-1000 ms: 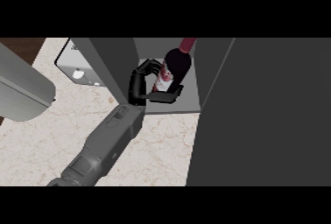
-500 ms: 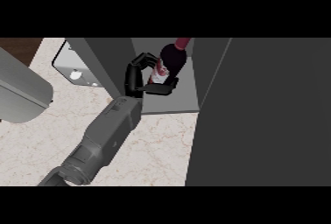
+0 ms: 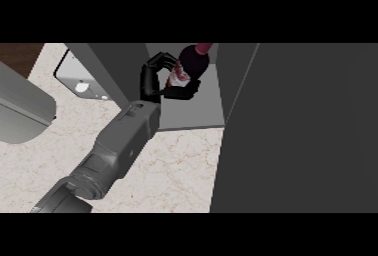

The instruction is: Pick up the wine, place it into the cabinet and close the cabinet

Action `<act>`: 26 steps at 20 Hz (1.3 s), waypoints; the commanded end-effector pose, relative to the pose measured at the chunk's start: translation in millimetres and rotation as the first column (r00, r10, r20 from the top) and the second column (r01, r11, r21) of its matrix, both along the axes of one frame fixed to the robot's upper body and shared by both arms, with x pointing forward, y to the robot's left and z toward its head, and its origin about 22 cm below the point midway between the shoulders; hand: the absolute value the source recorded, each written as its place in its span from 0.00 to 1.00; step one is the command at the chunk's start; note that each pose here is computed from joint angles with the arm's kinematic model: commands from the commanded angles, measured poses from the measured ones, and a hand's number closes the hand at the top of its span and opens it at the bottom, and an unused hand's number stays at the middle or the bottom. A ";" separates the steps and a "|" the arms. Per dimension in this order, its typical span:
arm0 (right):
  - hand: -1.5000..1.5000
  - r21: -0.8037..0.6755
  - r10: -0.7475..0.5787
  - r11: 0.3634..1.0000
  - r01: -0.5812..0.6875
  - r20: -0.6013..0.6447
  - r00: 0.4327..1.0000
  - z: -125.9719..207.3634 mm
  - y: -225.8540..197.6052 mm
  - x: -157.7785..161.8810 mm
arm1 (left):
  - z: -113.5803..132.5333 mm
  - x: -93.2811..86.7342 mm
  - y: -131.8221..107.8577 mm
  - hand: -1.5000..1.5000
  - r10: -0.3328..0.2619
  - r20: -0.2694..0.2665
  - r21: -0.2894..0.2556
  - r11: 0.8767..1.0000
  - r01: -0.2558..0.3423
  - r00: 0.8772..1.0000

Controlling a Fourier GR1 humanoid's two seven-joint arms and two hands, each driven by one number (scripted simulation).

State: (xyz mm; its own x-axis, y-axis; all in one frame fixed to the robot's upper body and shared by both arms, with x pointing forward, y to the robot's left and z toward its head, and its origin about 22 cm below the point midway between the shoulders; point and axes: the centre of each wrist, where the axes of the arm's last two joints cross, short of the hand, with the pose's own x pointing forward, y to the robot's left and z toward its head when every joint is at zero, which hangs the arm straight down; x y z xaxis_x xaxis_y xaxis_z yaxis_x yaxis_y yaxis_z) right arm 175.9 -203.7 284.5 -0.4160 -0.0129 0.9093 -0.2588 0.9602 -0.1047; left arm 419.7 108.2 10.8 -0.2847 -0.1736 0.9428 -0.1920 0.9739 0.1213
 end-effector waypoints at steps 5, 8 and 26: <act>0.00 0.006 0.065 0.998 -0.065 0.005 0.998 3.2 -0.8 -9.2 | 4.7 7.7 17.7 1.00 0.081 -0.052 0.090 0.993 -0.076 0.995; 0.00 0.022 0.065 0.998 -0.066 0.029 0.997 2.1 0.8 -22.5 | -1.2 3.6 10.9 1.00 0.082 -0.079 0.088 0.993 -0.075 0.994; 0.00 0.005 0.075 0.997 -0.076 0.039 0.996 8.7 11.3 -2.8 | -35.7 -16.8 16.8 1.00 0.008 -0.195 -0.229 0.972 -0.054 0.981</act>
State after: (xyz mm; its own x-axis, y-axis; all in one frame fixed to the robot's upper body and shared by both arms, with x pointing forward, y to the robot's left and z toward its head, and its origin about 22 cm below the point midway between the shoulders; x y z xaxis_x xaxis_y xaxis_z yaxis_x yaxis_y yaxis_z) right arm 176.7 -193.8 288.3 -0.4421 -0.0473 0.8957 -0.3180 0.9420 -0.1072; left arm 410.6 121.1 -12.0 -0.1140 -0.0303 0.9930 -0.2360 0.9717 0.0026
